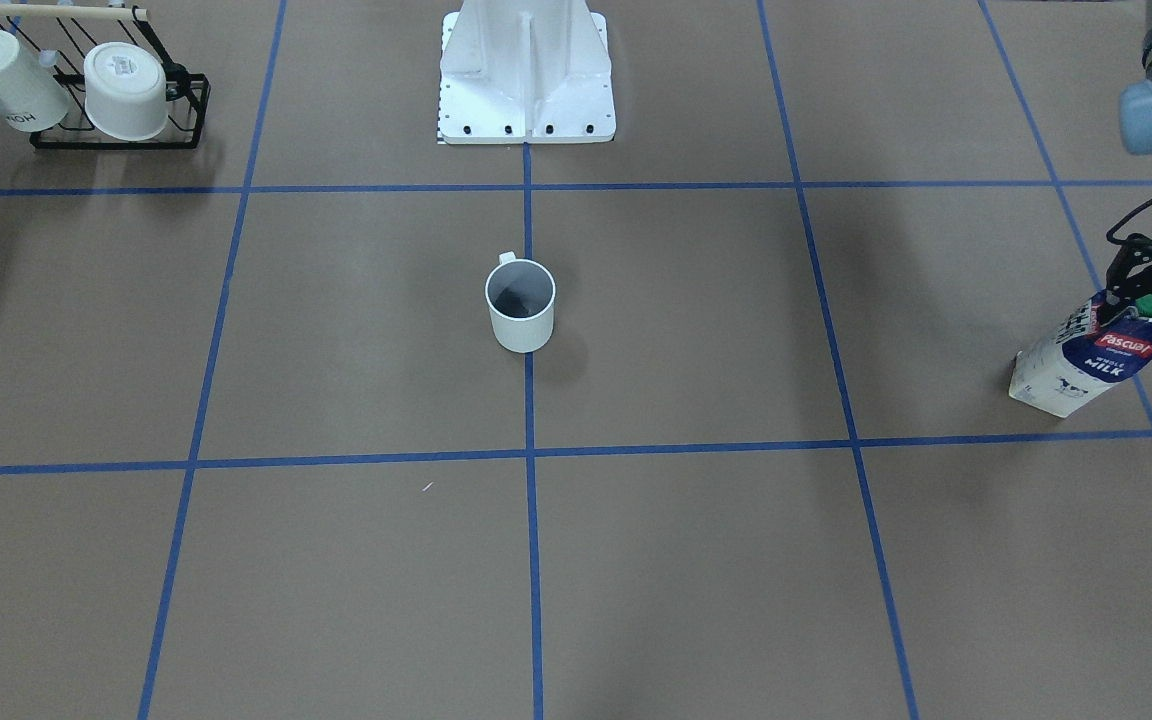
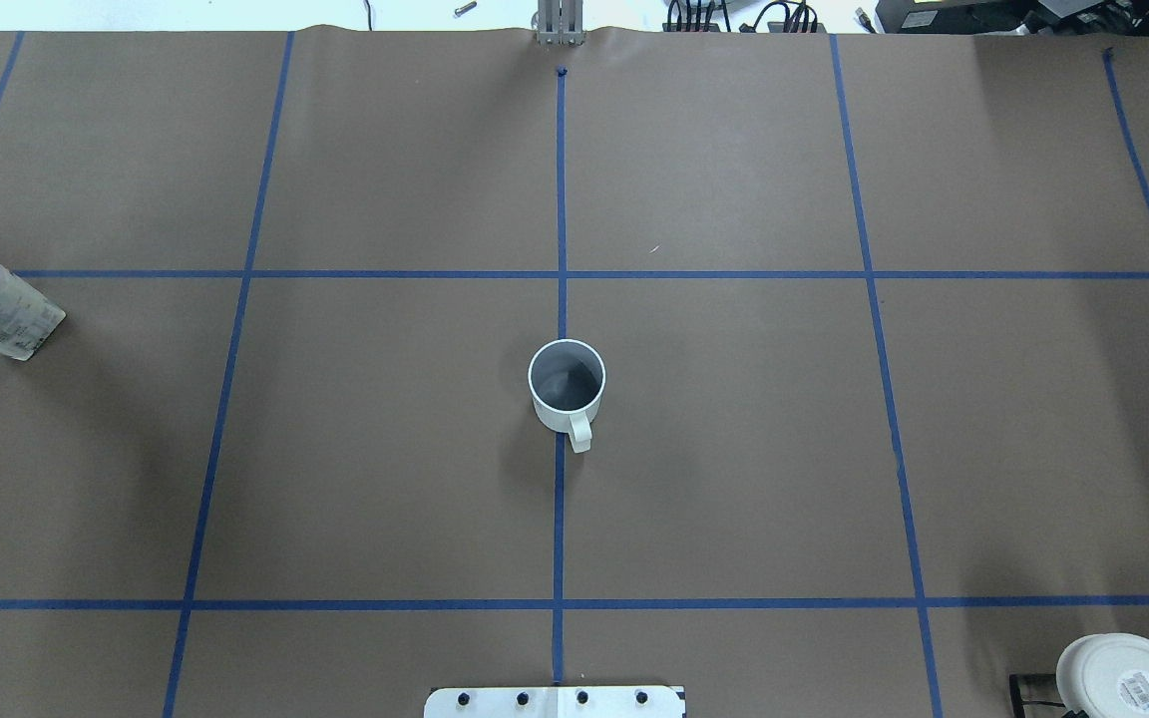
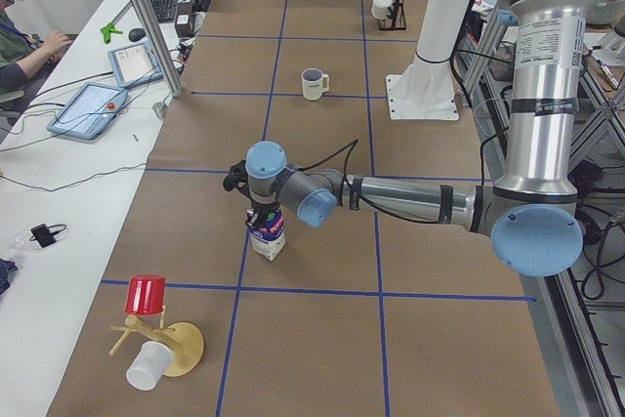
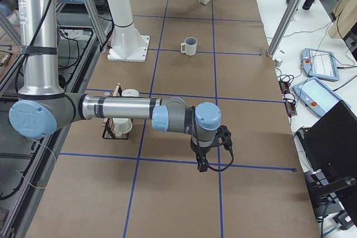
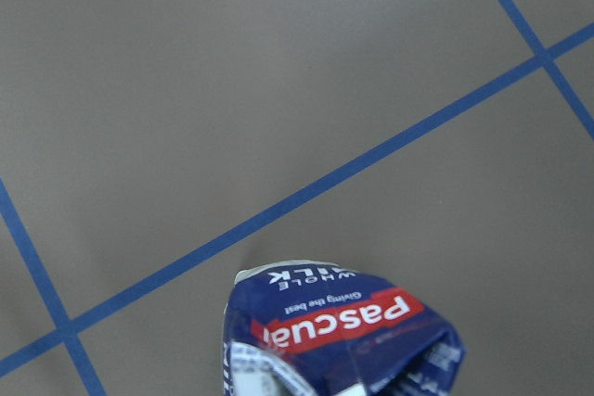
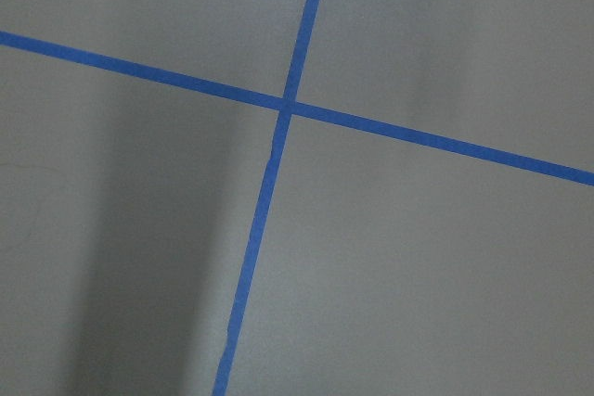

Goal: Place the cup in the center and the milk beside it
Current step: 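Lift the milk carton with the left gripper and carry it toward the mug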

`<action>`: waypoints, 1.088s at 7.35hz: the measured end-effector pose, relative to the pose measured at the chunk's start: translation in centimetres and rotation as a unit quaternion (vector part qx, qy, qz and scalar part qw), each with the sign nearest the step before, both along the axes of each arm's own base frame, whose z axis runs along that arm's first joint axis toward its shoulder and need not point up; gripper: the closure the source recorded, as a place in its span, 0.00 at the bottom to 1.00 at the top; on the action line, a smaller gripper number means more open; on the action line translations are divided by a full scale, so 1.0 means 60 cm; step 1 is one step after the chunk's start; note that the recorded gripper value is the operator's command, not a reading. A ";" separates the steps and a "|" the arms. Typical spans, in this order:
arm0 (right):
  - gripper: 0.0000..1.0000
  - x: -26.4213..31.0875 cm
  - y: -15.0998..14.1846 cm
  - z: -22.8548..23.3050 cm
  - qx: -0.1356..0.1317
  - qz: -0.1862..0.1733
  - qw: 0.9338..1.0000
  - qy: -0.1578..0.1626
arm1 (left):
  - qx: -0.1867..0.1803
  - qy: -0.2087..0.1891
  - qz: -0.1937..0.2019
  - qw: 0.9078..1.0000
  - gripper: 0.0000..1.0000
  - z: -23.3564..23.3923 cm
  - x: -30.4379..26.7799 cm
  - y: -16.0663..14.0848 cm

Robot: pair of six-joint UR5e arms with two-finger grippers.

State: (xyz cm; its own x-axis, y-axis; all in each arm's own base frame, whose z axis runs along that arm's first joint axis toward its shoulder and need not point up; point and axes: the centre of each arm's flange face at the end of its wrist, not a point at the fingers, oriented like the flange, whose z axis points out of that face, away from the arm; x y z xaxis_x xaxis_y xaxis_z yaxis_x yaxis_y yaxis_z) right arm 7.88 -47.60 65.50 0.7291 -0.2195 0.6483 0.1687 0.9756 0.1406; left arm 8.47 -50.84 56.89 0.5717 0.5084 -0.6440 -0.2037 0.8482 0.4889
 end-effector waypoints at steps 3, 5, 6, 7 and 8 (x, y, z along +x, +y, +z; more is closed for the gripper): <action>0.00 0.000 0.002 0.002 -0.002 0.000 1.000 0.000 | -0.027 0.024 -0.040 0.999 1.00 -0.067 -0.001 0.003; 0.00 0.000 0.004 0.004 -0.003 0.000 1.000 0.000 | -0.078 0.059 -0.093 0.991 1.00 -0.159 0.030 0.019; 0.00 0.000 0.005 0.005 -0.004 0.000 1.000 0.000 | -0.102 0.073 -0.109 0.986 1.00 -0.210 0.072 0.038; 0.00 0.000 0.007 0.007 -0.005 0.000 1.000 0.000 | -0.129 0.085 -0.123 0.980 1.00 -0.264 0.140 0.060; 0.00 0.000 0.008 0.008 -0.005 0.000 1.000 -0.001 | -0.157 0.095 -0.135 0.974 1.00 -0.327 0.226 0.078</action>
State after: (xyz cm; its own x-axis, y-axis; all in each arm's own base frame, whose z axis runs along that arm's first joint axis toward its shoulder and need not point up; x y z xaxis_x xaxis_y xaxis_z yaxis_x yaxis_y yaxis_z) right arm 7.86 -47.09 65.99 0.7280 -0.2124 0.6519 0.1684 0.9771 0.1302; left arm 22.03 -46.18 37.25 0.5132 0.1177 -0.8501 0.1153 0.9721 0.2042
